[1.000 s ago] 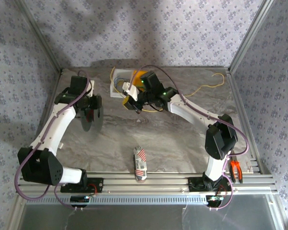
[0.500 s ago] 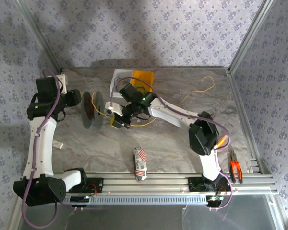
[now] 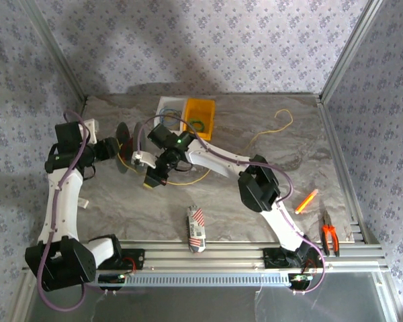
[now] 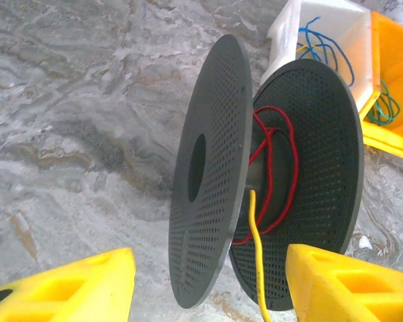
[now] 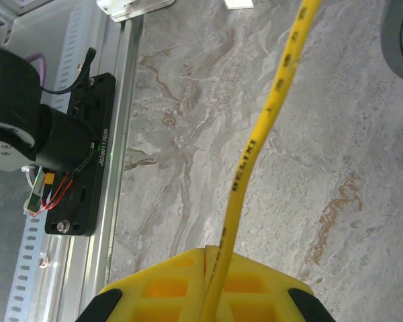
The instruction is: Wrap the cables
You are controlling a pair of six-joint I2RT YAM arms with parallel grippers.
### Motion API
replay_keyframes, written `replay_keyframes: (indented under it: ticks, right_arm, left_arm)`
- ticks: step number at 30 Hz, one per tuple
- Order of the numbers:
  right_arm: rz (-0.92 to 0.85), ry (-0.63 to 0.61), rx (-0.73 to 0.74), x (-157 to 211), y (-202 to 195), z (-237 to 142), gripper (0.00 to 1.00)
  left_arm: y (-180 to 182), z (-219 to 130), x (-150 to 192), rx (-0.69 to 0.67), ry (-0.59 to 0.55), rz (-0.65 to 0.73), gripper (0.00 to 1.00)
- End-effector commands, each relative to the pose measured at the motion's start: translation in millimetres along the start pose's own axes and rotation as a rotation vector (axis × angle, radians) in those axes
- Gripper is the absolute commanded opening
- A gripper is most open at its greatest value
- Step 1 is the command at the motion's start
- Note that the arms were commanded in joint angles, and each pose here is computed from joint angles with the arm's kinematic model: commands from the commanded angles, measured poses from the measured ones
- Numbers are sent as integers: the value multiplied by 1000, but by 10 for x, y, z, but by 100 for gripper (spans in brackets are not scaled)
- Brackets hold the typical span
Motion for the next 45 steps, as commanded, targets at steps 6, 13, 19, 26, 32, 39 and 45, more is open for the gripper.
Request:
replay_keyframes:
  ticks: [6, 13, 19, 26, 32, 39, 45]
  right_arm:
    - [97, 1, 30, -5, -198, -26, 0]
    - [109, -8, 62, -33, -306, -72, 0]
    - [111, -4, 73, -22, -316, -86, 0]
    - [97, 15, 82, -4, -272, -56, 0]
    - [74, 33, 79, 16, -220, 1, 0]
    - [48, 37, 53, 5, -144, 84, 0]
    - [57, 51, 43, 34, -145, 159, 0]
  left_arm:
    - [-22, 357, -235, 80, -22, -8, 61]
    - [-69, 784, -345, 25, 66, 35, 34]
    - [-155, 754, -316, -22, 82, 86, 16]
    - [-226, 460, -232, -68, 94, 127, 5]
    - [-223, 237, -114, -89, 137, 142, 0]
    - [-266, 120, -26, -152, 192, 211, 0]
    - [-260, 209, 50, -190, 246, 236, 4]
Point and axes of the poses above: each hand's point on the last joint's axis, 136 mm out from that joint toward the fingers, its own z axis out along the fingers, its own y axis along the line the jaws close on, x = y × z, the point moved 8 cm from there along -z, back along the fingers, and after that the axes turned 7 degrees about -z, right-handed, at the moved point
